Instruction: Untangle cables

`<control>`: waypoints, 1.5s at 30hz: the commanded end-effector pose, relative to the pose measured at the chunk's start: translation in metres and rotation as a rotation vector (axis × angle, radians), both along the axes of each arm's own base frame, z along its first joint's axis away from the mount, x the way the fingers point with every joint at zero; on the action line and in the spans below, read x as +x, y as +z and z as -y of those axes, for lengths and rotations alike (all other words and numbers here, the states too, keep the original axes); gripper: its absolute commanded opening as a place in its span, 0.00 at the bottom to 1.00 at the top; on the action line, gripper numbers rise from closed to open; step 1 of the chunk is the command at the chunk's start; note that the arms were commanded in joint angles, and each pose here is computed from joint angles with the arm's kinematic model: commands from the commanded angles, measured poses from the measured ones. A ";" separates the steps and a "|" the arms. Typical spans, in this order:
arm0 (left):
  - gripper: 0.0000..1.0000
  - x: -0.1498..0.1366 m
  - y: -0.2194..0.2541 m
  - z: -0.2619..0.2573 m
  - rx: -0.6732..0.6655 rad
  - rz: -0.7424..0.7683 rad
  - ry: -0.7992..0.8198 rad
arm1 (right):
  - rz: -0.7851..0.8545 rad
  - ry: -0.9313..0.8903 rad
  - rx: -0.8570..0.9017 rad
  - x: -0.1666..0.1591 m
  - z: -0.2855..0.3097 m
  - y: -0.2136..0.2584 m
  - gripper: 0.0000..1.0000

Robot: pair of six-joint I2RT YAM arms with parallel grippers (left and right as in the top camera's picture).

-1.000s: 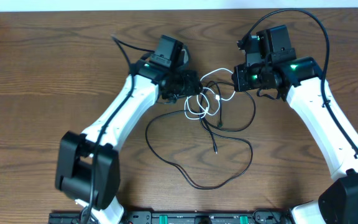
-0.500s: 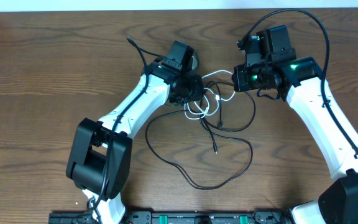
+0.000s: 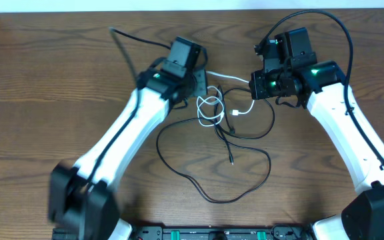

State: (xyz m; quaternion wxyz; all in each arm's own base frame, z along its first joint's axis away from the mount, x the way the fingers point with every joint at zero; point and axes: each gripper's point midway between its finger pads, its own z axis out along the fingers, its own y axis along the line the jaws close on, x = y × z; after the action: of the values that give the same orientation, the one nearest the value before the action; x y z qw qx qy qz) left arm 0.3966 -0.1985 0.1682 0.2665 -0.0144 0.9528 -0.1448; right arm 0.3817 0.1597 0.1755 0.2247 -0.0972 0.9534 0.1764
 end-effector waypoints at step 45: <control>0.17 -0.042 0.016 0.022 -0.150 -0.120 -0.149 | -0.095 -0.057 -0.078 0.016 0.007 -0.050 0.47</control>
State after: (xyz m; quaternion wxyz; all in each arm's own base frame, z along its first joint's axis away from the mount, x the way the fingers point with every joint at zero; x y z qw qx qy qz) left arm 0.3562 -0.2117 0.2026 0.2318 0.0219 0.9468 -0.2222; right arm 0.3935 0.1533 0.1221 0.1745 -0.0733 0.9722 0.1379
